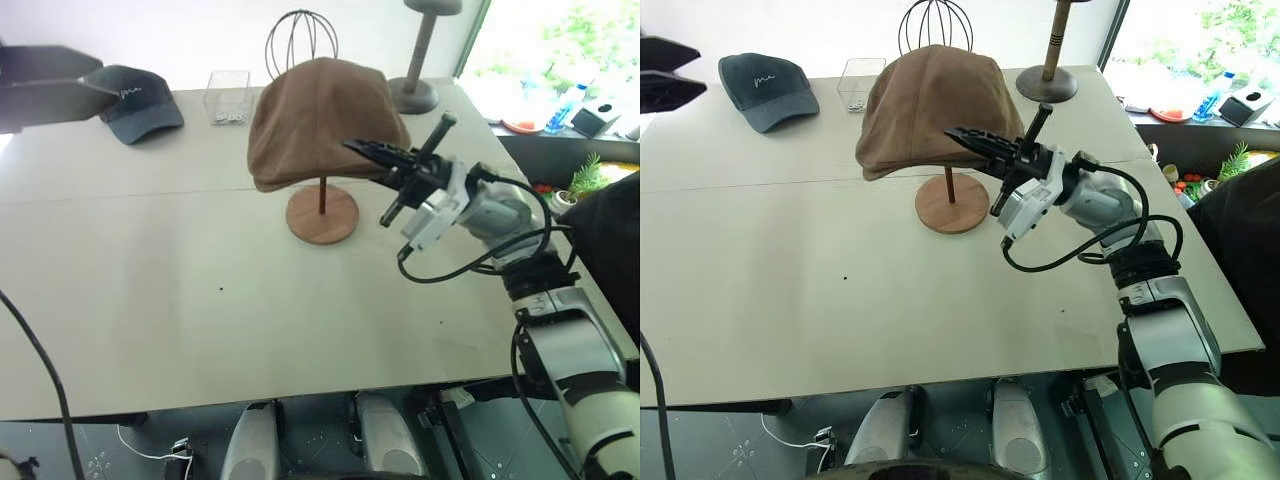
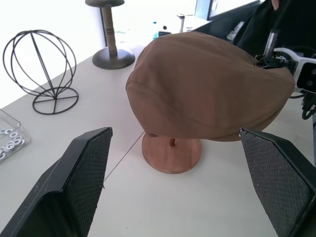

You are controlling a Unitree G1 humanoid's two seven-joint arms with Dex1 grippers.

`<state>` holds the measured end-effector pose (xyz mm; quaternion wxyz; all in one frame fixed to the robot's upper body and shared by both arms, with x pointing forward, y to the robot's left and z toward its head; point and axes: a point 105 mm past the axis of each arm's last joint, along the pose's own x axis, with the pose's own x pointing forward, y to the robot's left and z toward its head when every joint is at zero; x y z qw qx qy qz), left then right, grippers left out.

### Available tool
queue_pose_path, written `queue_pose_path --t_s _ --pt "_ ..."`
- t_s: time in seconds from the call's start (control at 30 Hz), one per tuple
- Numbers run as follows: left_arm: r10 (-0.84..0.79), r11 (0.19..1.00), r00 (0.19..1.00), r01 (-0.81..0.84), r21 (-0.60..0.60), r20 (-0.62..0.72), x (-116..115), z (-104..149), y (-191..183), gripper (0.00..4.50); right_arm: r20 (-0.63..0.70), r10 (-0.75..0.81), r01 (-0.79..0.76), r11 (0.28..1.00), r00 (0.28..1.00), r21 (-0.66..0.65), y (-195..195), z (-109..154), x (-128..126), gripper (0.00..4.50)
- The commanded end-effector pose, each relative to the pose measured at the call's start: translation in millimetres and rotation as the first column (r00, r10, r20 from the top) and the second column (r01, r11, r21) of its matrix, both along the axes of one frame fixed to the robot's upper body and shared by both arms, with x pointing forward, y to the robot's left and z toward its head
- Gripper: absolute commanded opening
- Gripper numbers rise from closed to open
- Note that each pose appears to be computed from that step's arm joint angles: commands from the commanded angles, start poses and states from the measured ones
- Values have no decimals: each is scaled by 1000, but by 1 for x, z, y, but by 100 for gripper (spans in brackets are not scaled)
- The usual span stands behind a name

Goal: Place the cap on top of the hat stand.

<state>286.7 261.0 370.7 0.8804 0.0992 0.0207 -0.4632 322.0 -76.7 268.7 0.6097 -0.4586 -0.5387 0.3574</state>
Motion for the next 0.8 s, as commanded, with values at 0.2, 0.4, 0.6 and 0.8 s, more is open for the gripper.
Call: queue_pose_path --t_s 0.2,0.4,0.6,0.8 --pt "-19 1000 998 18 9 58 -8 13 -7 430 -20 -43 43 998 999 -44 -6 2 -3 364" --pt "-35 999 998 35 -2 57 0 11 -10 430 -111 -159 143 980 981 -139 -34 -14 -15 364" --pt "-53 999 998 53 -1 45 8 3 -11 430 -300 -307 213 927 903 -308 -72 -25 -37 364" --pt "-76 997 996 76 7 44 15 -3 -12 430 -594 -448 231 884 669 -407 -124 12 -37 364"
